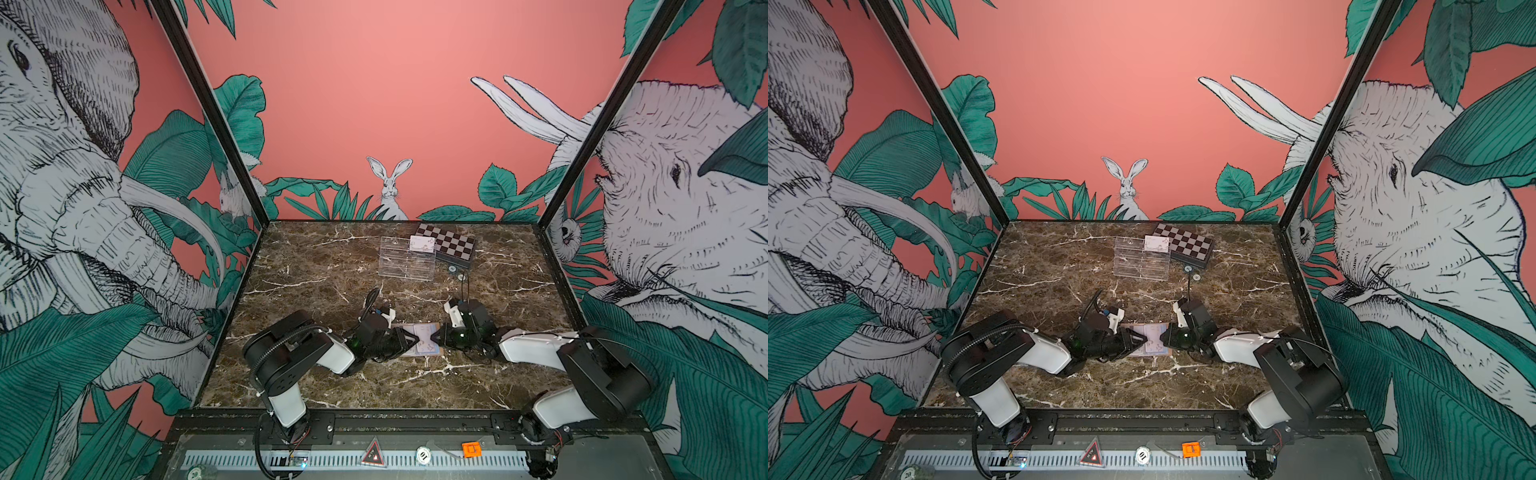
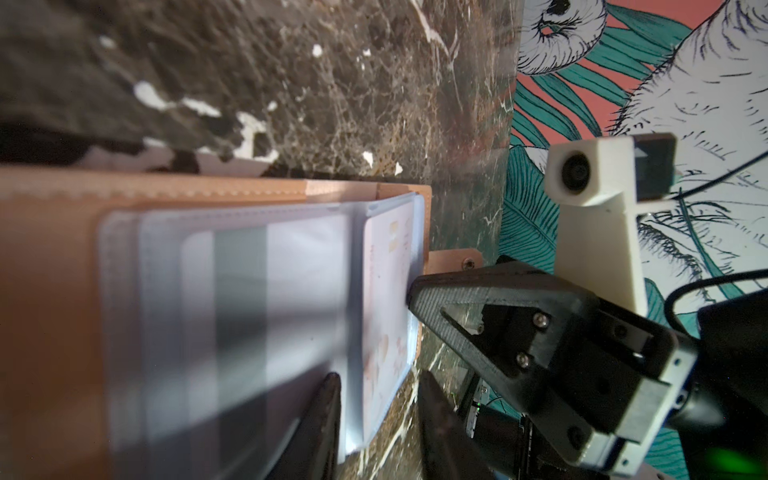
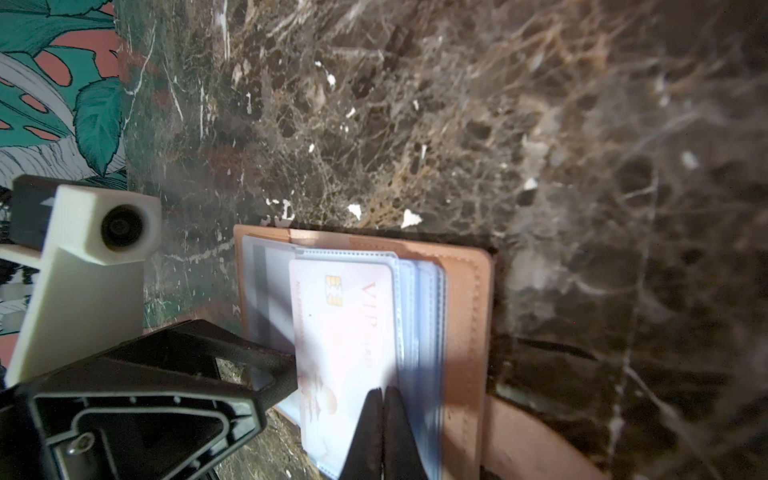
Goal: Take the credit cards out of the card holder
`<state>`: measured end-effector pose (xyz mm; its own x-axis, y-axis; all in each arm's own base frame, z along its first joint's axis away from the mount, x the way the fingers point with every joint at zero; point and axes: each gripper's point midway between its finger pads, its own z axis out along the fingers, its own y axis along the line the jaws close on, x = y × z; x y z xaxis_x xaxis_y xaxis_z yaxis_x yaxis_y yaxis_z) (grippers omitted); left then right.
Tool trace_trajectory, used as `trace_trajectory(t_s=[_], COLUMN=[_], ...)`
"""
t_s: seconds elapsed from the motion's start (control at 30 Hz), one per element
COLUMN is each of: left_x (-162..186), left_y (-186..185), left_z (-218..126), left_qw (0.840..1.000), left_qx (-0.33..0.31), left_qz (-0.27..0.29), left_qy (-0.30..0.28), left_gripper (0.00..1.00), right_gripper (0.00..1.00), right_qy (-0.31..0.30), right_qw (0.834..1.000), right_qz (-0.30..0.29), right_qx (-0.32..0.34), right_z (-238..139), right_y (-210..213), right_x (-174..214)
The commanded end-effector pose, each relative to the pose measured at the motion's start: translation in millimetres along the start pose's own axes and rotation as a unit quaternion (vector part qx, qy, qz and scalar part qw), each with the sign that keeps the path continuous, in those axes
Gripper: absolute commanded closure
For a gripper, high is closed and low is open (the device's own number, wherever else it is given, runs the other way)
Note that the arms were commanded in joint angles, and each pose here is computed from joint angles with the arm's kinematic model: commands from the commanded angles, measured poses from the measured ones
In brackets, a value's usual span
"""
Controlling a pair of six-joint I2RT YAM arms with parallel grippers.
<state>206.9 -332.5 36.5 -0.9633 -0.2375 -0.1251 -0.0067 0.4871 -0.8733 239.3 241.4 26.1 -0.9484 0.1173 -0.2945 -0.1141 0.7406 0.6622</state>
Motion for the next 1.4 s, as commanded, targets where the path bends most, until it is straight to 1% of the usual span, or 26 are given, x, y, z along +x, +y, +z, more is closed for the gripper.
trace_trajectory(t_s=[0.0,0.2,0.43,0.6,1.03,1.13,1.37], left_x=[3.0,3.8,1.3,2.6,2.3,2.4,4.1], left_y=[11.1,20.2,13.9,16.2,10.7,11.0,8.6], left_z=[0.3,-0.6,-0.5,-0.7,4.5,5.4,7.0], left_qw=[1.0,1.0,1.0,1.0,1.0,1.0,1.0], left_qx=[-0.009,-0.012,0.0,-0.002,0.009,0.009,0.012], left_qz=[-0.01,-0.019,-0.015,-0.016,-0.013,-0.013,-0.008], left_qy=[-0.005,-0.012,-0.017,-0.015,-0.01,-0.009,-0.003], left_gripper=[0.68,0.73,0.81,0.86,0.89,0.94,0.97], right_gripper=[0.98,0.98,0.98,0.99,0.99,0.99,0.99], right_qy=[0.025,0.021,0.025,0.024,0.026,0.027,0.028], right_qw=[0.999,0.999,0.999,0.999,0.999,0.999,0.999], right_qz=[0.019,0.014,0.016,0.015,0.014,0.014,0.013], right_qx=[0.027,0.03,0.03,0.028,0.028,0.028,0.026], right_z=[6.0,3.5,5.0,4.4,4.1,4.1,4.2], right_y=[-19.3,-18.4,-19.5,-18.1,-18.8,-19.1,-17.9], right_x=[18.0,15.9,17.7,16.5,18.6,18.8,19.3])
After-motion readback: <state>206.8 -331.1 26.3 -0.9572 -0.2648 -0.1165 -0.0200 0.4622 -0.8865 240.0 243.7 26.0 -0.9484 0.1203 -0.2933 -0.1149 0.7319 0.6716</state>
